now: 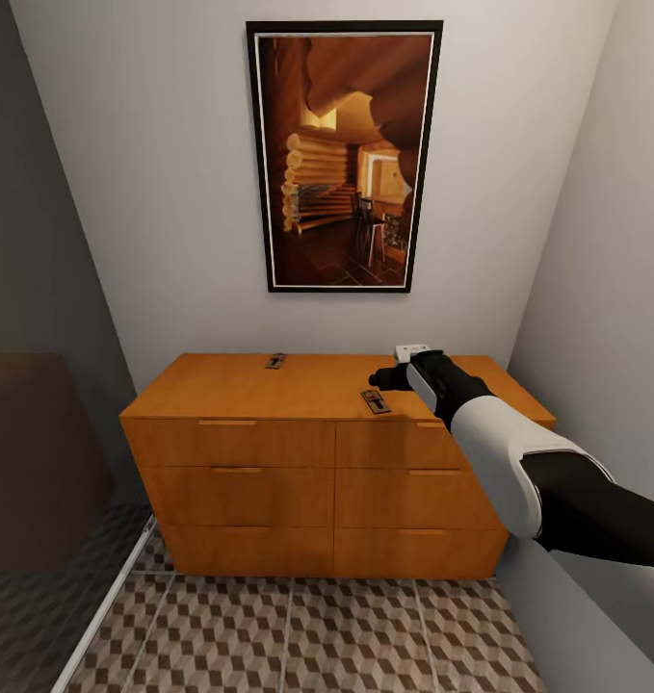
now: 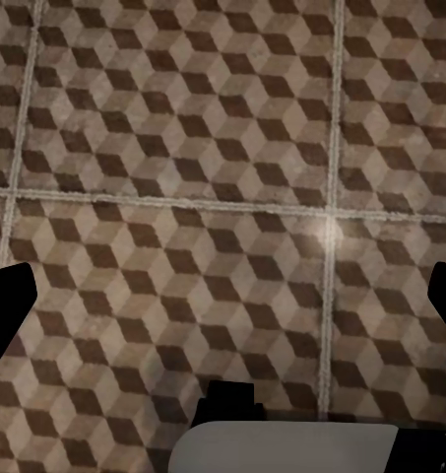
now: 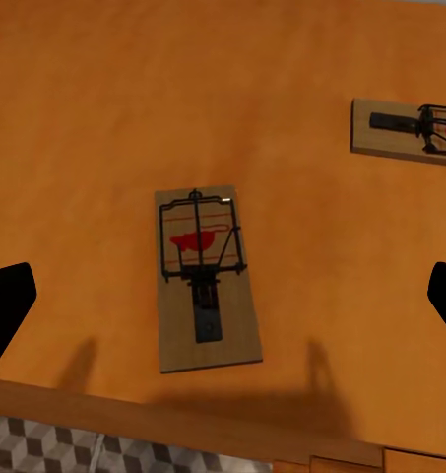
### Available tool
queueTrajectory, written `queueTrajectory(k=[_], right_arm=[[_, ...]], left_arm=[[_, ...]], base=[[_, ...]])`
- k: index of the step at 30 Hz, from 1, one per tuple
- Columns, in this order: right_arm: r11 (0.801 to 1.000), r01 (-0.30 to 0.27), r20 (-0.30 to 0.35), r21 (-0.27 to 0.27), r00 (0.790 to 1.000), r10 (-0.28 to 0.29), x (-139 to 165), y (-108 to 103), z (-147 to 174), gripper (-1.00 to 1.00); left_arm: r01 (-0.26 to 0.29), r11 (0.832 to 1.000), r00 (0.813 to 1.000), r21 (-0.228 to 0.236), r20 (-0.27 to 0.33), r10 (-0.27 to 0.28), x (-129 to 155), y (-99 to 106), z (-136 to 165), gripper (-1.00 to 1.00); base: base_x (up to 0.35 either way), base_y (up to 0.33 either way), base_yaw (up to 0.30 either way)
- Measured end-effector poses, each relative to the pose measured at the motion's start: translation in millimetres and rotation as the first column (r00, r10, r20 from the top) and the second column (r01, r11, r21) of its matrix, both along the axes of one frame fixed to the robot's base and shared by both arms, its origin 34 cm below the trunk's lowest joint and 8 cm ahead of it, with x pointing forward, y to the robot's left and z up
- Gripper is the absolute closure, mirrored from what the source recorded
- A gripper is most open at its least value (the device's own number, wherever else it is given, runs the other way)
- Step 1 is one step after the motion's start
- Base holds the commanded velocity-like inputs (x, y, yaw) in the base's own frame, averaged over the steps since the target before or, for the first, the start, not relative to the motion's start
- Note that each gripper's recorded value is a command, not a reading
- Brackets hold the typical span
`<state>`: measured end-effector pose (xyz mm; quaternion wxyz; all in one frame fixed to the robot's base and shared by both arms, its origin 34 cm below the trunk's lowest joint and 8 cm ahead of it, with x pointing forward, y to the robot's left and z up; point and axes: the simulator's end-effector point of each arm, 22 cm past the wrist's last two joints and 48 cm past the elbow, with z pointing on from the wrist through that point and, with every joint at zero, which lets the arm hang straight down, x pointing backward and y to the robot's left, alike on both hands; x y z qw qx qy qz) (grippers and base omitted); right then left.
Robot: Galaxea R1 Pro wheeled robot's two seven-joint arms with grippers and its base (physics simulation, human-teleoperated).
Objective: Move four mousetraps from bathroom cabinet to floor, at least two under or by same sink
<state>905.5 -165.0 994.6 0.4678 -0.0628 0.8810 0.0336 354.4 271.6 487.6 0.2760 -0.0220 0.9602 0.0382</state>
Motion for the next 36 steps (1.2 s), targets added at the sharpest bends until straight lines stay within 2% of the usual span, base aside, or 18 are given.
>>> queueTrajectory(k=[16,36], right_arm=[[1.000,0.002,-0.001,-0.003,1.000,-0.002,0,-1,-1,-1.00],[1.000,0.003,-0.031,-0.006,1.000,-0.003,5,-2,-24,-1.00]], left_arm=[[-0.001,1.000,1.000,0.001,-0.002,0.001,-1,1,0,-1.00],[-0.001,1.000,1.000,0.002,-0.030,0.002,-10,2,-6,-1.00]], base=[[0.000,0.000,0.000],[0.000,0.000,0.000]])
